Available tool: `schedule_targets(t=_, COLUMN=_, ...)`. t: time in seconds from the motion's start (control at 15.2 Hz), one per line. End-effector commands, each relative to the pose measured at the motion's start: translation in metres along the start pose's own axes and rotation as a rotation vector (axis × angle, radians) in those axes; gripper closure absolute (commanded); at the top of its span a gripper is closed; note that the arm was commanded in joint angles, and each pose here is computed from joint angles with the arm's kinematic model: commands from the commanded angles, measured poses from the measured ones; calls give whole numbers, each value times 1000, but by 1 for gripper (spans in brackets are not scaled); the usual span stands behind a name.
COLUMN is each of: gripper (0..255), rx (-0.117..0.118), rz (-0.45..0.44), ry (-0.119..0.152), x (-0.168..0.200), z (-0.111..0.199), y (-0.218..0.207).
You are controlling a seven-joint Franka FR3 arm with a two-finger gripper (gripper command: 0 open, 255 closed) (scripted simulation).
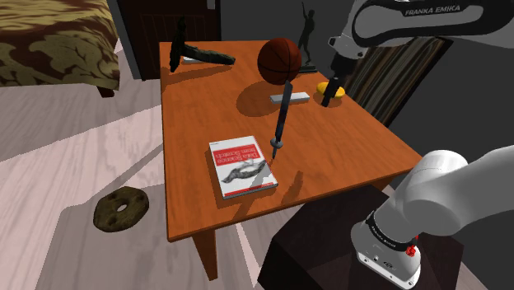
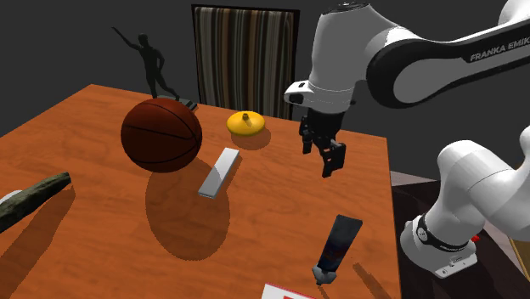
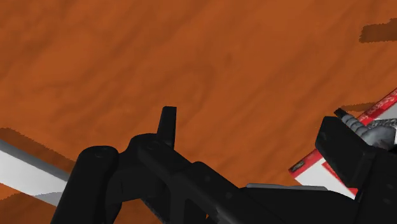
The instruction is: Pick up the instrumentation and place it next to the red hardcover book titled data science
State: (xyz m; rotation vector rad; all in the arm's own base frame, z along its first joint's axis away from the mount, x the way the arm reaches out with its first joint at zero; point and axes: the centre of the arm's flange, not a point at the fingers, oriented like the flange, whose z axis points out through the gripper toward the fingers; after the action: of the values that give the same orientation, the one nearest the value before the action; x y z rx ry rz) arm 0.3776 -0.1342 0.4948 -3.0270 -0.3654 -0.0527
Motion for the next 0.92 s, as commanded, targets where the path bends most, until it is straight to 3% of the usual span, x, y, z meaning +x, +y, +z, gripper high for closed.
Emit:
schedule_targets(t=0.0, gripper=0, rx=-8, rz=-60, ry=-5, x=11, z=7, y=21)
schedule_targets(t=0.86, gripper=0, rx=-52, rz=-421, ry=-39, x=105, z=70, y=143)
